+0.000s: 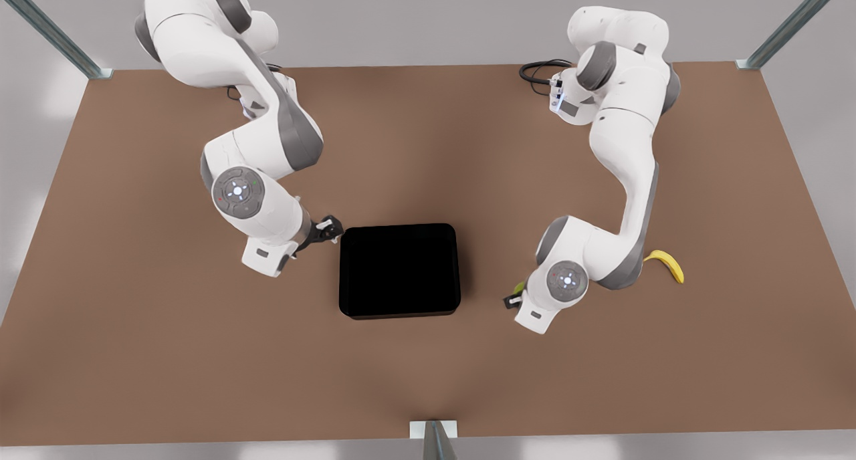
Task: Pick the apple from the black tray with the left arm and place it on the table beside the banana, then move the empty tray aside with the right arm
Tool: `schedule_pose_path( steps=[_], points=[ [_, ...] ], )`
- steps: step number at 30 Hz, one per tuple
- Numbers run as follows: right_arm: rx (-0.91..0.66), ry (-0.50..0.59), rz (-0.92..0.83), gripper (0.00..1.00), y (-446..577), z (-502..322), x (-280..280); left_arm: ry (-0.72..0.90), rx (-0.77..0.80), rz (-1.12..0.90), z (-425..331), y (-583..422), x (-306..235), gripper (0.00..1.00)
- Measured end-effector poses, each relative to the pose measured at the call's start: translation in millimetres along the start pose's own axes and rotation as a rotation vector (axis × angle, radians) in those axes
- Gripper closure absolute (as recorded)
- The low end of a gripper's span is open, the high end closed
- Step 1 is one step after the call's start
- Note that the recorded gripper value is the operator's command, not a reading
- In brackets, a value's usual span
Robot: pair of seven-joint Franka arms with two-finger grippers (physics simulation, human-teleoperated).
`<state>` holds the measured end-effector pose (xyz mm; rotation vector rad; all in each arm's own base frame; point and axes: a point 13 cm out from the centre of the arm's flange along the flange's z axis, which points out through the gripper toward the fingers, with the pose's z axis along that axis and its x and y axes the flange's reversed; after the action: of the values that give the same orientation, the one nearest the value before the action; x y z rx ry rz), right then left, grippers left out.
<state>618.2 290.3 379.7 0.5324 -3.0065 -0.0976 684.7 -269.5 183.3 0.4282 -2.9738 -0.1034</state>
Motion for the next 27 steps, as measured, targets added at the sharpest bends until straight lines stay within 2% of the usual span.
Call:
schedule_pose_path(
  steps=[4,8,9,15,17,20,23,25,27],
  points=[
    [0.01,0.022,-0.003,0.0,35,63,-20,0.073,-0.073,0.074,46,13,17,0.24],
    [0.012,0.011,0.034,0.0,51,91,-31,0.129,-0.119,0.136,63,20,36,0.24],
    [0.013,0.009,0.051,0.0,49,95,-33,0.135,-0.124,0.145,62,22,37,0.0],
    [0.021,0.026,0.161,0.0,43,151,-17,0.136,-0.124,0.181,37,29,32,0.0],
    [0.02,0.018,0.193,0.0,42,165,-16,0.086,-0.098,0.175,-9,34,21,0.0],
    [0.027,0.026,0.236,0.0,37,197,2,-0.021,-0.061,0.167,-118,63,19,0.0],
    [0.023,0.013,0.277,0.0,31,219,9,-0.033,-0.069,0.151,-180,111,33,0.0],
    [0.016,-0.009,0.299,0.0,31,224,7,0.031,-0.094,0.133,-180,157,48,0.0],
    [0.008,-0.027,0.322,0.0,29,227,4,0.111,-0.14,0.123,-155,207,97,0.0]
  ],
)
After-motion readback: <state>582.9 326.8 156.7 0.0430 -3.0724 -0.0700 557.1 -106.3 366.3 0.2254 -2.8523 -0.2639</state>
